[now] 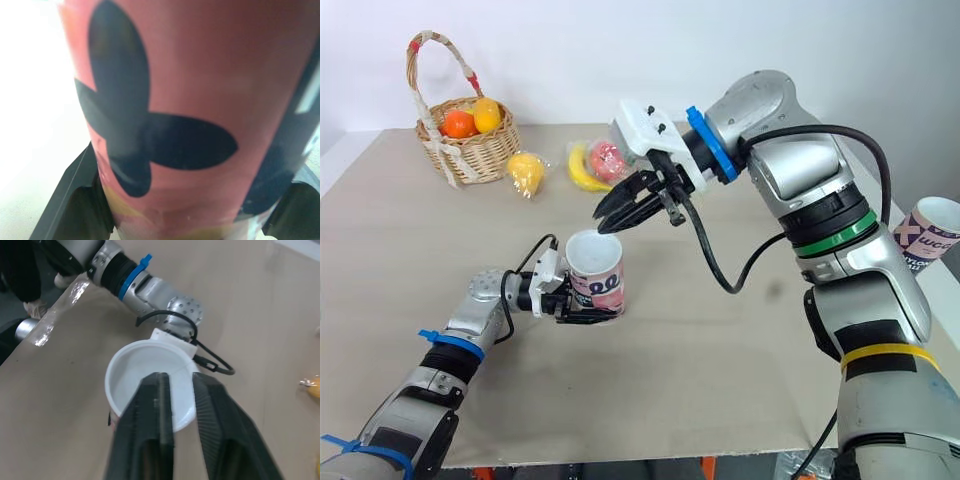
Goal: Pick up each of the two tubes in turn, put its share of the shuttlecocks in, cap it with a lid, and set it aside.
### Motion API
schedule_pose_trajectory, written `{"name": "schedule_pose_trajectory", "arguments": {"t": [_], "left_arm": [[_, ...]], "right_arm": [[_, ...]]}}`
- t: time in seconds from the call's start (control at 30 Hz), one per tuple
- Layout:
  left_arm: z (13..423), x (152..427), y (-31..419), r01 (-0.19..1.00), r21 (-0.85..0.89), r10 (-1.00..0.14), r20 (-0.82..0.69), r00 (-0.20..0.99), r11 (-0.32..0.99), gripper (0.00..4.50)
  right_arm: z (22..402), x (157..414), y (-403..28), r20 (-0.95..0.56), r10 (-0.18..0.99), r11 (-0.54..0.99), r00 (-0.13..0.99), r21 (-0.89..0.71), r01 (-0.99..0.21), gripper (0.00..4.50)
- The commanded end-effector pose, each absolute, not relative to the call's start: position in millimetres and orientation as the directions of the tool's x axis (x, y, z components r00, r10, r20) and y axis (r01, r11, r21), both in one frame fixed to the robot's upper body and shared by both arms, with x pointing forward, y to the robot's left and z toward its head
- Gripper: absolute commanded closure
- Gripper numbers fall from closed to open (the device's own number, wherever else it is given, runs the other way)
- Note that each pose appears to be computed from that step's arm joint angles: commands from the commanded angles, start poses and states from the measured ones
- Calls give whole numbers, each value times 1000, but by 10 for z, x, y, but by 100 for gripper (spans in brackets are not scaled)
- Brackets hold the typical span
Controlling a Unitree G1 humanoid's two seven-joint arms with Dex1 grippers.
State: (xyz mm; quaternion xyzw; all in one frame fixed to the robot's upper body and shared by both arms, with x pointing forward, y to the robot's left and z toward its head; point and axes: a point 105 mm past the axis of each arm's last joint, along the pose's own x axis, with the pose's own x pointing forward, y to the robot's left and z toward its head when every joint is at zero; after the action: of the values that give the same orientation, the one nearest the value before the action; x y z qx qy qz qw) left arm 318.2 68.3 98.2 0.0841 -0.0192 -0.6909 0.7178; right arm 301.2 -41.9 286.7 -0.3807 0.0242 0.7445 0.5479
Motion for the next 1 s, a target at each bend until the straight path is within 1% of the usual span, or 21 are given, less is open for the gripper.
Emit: {"name": "schedule_pose_trajectory", "arguments": {"t": [0.03, 0.23, 0.47, 0.6, 0.7, 0.87, 1.0], "left_arm": [[799, 3181, 782, 993, 96, -985, -156, 80, 66, 151], [809, 3179, 774, 993, 99, -985, -155, 80, 66, 151], [809, 3178, 772, 993, 98, -985, -154, 82, 68, 151], [804, 3182, 779, 993, 96, -984, -155, 84, 70, 151], [801, 3184, 781, 993, 95, -984, -154, 87, 73, 151], [786, 3190, 786, 992, 96, -983, -154, 95, 80, 151], [776, 3192, 786, 992, 96, -983, -154, 97, 83, 151]], "right_arm": [[2827, 2910, -360, -639, 754, -479, -152, -377, -792, 436], [2755, 2910, -267, -670, 724, -514, -162, -368, -775, 436], [2590, 3017, -188, -750, 654, -547, -103, -374, -749, 436], [2563, 3025, -89, -760, 641, -568, -111, -372, -734, 436], [2465, 3032, -74, -793, 599, -601, -109, -356, -715, 436], [2194, 3077, -141, -867, 491, -660, -83, -308, -686, 436], [2046, 3114, -125, -892, 446, -682, -69, -289, -672, 436]]}}
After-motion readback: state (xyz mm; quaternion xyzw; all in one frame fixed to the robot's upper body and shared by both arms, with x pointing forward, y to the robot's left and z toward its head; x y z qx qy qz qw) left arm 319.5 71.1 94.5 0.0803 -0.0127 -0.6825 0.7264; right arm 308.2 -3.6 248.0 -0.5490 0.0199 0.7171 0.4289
